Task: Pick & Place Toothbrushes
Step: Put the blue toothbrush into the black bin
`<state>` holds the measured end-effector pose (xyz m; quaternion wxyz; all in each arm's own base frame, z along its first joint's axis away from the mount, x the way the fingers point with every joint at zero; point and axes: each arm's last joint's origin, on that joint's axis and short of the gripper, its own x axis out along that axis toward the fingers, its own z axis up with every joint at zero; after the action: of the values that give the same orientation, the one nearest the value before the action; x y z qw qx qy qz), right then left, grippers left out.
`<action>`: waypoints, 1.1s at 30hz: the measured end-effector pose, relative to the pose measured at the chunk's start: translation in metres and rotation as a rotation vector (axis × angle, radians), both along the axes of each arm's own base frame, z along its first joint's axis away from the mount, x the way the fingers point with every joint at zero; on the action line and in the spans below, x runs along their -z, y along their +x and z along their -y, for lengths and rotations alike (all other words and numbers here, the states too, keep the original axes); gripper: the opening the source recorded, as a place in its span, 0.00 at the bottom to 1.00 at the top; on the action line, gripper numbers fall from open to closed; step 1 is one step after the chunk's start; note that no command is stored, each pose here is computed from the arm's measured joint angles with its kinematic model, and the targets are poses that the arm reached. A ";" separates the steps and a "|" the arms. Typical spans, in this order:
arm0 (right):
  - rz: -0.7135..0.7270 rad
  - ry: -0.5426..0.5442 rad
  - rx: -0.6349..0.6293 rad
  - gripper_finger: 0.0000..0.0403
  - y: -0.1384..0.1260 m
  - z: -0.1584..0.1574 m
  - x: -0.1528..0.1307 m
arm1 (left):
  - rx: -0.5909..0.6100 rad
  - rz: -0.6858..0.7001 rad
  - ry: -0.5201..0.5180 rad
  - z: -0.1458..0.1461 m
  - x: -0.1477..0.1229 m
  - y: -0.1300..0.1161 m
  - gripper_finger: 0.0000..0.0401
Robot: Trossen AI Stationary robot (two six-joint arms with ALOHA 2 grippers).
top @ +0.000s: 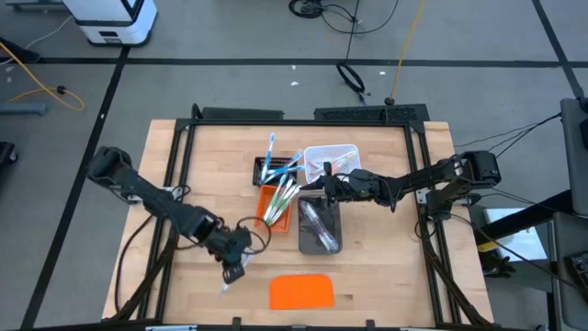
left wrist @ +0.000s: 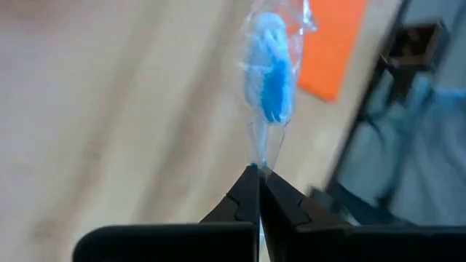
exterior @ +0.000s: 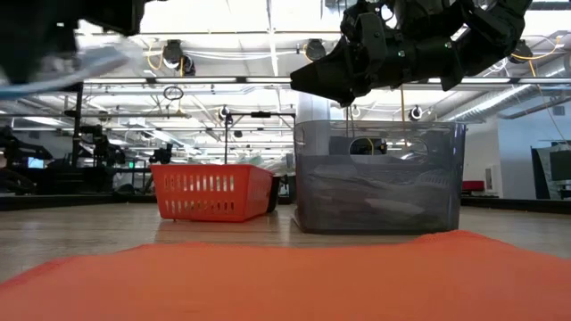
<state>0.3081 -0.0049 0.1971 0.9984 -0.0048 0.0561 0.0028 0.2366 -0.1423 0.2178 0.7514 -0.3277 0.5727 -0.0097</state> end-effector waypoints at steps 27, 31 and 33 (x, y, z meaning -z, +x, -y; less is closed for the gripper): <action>0.119 0.163 -0.165 0.32 0.000 -0.023 -0.013 | -0.133 0.797 0.519 -0.083 -0.057 0.059 0.00; 0.106 0.163 -0.162 0.32 0.000 -0.023 -0.012 | -0.115 0.880 0.561 -0.086 -0.064 0.063 0.00; 0.093 0.164 -0.159 0.32 0.000 -0.023 -0.011 | -0.117 0.912 0.586 -0.088 -0.067 0.064 0.00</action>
<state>0.3084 0.0180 0.2077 0.9936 0.0721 0.0086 0.0865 0.3005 -0.0541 0.2849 0.9827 -0.0983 0.1484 0.0509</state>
